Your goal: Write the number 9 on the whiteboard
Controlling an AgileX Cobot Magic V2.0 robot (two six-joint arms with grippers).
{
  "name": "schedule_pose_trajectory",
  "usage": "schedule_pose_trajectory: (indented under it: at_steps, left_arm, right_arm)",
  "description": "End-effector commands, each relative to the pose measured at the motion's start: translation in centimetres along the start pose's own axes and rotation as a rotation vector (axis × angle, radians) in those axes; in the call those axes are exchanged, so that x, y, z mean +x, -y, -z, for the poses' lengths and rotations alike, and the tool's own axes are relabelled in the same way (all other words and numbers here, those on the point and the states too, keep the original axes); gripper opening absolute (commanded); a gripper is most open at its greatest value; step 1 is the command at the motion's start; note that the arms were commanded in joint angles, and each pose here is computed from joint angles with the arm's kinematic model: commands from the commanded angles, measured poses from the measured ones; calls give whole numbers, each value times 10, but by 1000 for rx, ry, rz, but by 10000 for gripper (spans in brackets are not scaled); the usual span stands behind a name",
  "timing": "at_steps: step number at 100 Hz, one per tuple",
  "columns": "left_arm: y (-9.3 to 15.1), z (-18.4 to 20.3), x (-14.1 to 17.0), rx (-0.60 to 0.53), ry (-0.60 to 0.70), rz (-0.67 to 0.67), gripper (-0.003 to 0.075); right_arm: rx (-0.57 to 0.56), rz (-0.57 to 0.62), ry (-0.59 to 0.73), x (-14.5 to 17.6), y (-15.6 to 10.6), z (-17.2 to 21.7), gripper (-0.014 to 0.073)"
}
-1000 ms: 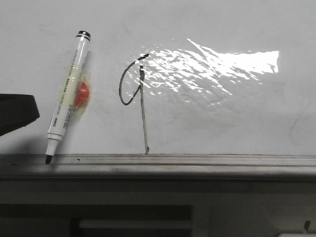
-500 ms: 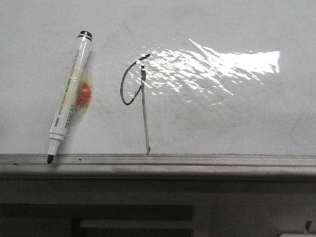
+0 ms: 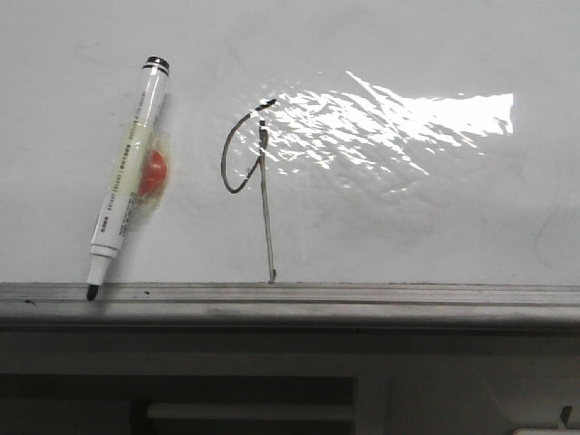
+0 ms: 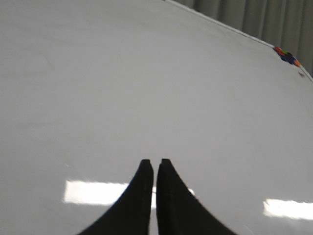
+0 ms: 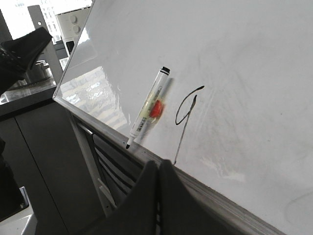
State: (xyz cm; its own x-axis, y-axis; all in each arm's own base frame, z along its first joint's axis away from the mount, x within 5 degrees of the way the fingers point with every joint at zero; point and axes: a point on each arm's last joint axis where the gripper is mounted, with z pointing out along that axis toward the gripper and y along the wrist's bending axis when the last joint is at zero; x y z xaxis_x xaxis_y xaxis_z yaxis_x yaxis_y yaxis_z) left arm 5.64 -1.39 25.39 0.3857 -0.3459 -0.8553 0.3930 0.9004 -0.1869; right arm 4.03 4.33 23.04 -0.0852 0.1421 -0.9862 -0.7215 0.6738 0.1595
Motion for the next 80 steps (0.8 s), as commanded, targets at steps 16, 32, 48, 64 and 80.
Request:
schedule_pose_trajectory:
  at_steps: [16, 32, 48, 64, 80]
  left_arm:
    - [-7, 9, -6, -118, 109, -137, -20]
    - [-5, 11, -2, -122, 48, -266, -20]
    - [-11, 20, 9, -226, -80, -343, -20]
    - [-17, 22, 16, -319, -196, -499, -20]
    - [-23, 27, 27, -395, -312, -369, -20]
  right_arm:
    - [15, 18, 89, -14, 0, 0, -62]
    - [15, 18, 89, -14, 0, 0, -62]
    - [15, 18, 89, -14, 0, 0, -62]
    - [15, 18, 89, -14, 0, 0, -62]
    - [15, 18, 89, -14, 0, 0, -62]
